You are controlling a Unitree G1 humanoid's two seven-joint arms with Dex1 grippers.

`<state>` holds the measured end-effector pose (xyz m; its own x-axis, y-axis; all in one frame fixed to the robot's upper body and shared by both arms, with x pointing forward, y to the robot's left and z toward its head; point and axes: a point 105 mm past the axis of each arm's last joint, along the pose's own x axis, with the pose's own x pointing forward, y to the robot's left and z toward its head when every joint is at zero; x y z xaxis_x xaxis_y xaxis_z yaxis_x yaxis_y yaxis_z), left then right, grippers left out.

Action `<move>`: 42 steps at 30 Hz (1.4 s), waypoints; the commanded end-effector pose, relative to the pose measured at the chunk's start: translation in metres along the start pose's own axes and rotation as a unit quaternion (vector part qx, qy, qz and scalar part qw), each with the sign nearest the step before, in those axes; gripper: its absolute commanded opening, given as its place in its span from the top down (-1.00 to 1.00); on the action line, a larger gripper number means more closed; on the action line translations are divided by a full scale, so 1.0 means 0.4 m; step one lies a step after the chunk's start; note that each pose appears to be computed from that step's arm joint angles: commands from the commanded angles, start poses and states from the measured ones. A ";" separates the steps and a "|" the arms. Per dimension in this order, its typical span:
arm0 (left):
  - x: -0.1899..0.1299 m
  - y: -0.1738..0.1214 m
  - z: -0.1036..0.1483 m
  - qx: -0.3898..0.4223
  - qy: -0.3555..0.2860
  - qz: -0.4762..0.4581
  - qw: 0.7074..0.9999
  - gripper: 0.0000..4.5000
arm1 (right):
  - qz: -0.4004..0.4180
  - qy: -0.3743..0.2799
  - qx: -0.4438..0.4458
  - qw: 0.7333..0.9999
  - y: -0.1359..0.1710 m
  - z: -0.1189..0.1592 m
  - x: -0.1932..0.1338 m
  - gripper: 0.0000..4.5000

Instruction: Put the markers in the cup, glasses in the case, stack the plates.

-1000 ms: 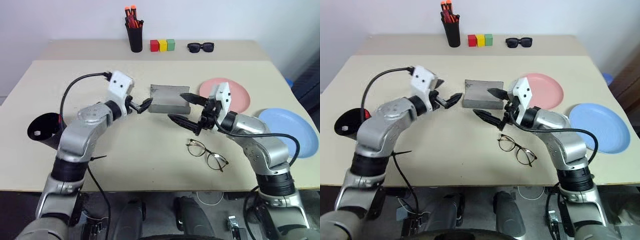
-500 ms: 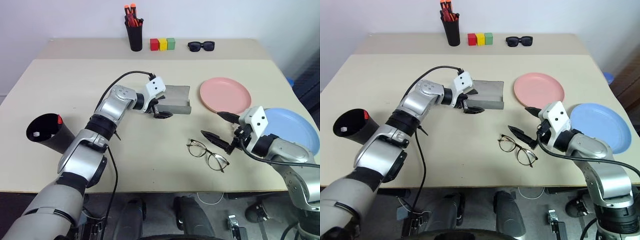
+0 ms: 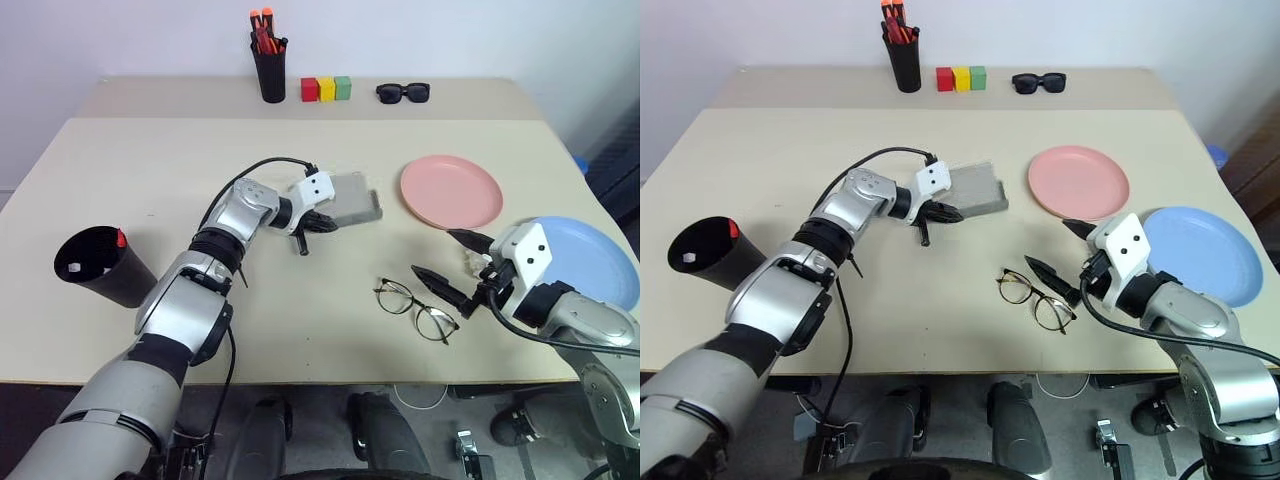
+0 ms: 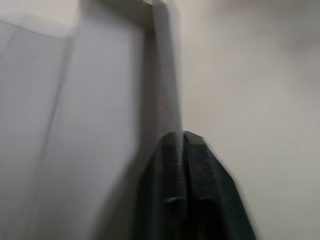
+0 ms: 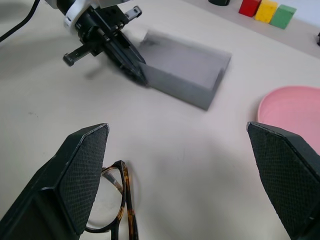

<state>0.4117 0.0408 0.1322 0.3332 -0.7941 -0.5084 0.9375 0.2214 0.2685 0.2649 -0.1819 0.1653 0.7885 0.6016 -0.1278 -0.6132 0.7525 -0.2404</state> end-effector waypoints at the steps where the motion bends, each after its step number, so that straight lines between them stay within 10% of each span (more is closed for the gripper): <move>1: -0.049 0.007 0.037 0.057 -0.048 0.000 0.997 0.98 | -0.005 -0.012 -0.009 1.000 0.002 0.024 -0.008 -1.00; 14: -0.177 -0.188 -0.030 0.066 -0.020 -0.126 0.990 0.98 | 0.039 0.015 0.017 0.999 0.041 0.003 0.025 -1.00; 29: -0.100 -0.182 -0.011 0.003 0.006 -0.102 0.995 0.98 | 0.035 0.038 0.023 0.998 0.033 -0.014 0.023 -1.00; 36: -0.097 -0.184 0.013 0.045 -0.028 -0.104 0.993 -0.26 | 0.028 0.079 0.020 0.996 0.023 -0.038 0.002 -1.00; 42: -0.127 -0.152 0.081 0.061 -0.121 -0.058 0.989 -0.26 | 0.026 0.135 -0.003 0.990 0.013 -0.047 -0.010 -1.00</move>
<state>0.3322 0.0491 0.1441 0.1432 -0.8911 -0.4307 0.9655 0.0302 0.2586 0.2604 -0.1886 0.1319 0.7275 0.5445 -0.4173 -0.6532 0.7358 -0.1786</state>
